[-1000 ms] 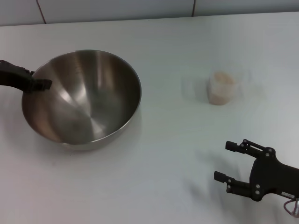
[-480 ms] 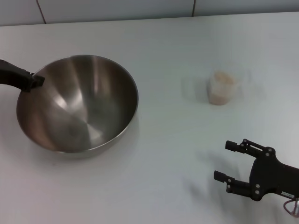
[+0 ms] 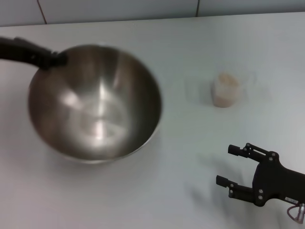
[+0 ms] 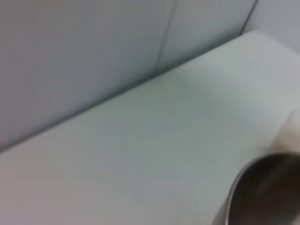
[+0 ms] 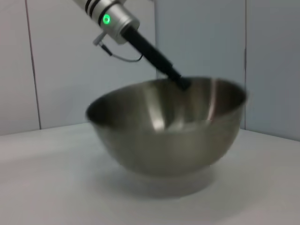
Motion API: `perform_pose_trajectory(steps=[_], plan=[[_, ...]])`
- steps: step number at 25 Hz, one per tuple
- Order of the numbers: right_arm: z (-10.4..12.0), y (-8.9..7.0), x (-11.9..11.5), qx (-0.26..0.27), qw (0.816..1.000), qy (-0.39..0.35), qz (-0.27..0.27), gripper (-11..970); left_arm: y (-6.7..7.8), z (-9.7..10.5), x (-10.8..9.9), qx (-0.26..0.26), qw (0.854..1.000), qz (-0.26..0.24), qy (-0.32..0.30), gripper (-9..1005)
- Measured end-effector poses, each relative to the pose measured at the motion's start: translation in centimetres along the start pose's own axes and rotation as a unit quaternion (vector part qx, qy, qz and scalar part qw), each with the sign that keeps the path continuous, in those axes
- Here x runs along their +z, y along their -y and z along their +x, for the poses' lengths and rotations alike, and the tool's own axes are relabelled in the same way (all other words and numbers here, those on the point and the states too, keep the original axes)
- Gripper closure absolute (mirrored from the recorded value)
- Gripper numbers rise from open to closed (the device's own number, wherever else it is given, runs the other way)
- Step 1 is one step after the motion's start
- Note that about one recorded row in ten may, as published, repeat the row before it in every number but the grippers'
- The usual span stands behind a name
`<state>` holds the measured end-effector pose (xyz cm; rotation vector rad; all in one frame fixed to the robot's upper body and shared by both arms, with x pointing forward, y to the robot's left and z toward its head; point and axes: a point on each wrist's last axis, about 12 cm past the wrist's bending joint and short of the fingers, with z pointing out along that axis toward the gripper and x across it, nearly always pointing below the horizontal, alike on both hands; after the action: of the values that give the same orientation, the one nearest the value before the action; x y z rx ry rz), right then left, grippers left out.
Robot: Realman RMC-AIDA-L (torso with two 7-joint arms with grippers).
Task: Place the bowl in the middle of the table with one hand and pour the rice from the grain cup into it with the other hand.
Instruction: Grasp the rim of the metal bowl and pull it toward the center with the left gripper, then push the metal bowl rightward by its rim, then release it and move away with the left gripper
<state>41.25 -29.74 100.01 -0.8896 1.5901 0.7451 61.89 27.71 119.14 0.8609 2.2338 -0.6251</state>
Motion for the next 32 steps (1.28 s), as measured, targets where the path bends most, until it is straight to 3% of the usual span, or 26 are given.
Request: perform_pose_trajectory(steps=[4,9,19,32], plan=[[0.0,0.0,0.0,0.000,1.000,0.000,0.000,176,0.7,-1.1,0.3,0.009,1.000,0.013,0.010,948],[0.0,0.0,0.0,-0.001,1.000,0.000,0.000,176,2.3,-3.8,3.1,0.040,0.998,0.041,0.003,946],[0.1,-0.2,-0.1,0.001,1.000,-0.001,0.002,176,4.0,-5.9,7.4,0.081,0.996,0.045,-0.013,946],[0.0,-0.1,0.0,-0.001,1.000,0.000,0.000,176,4.2,-6.3,8.3,0.080,0.996,0.043,-0.005,945]])
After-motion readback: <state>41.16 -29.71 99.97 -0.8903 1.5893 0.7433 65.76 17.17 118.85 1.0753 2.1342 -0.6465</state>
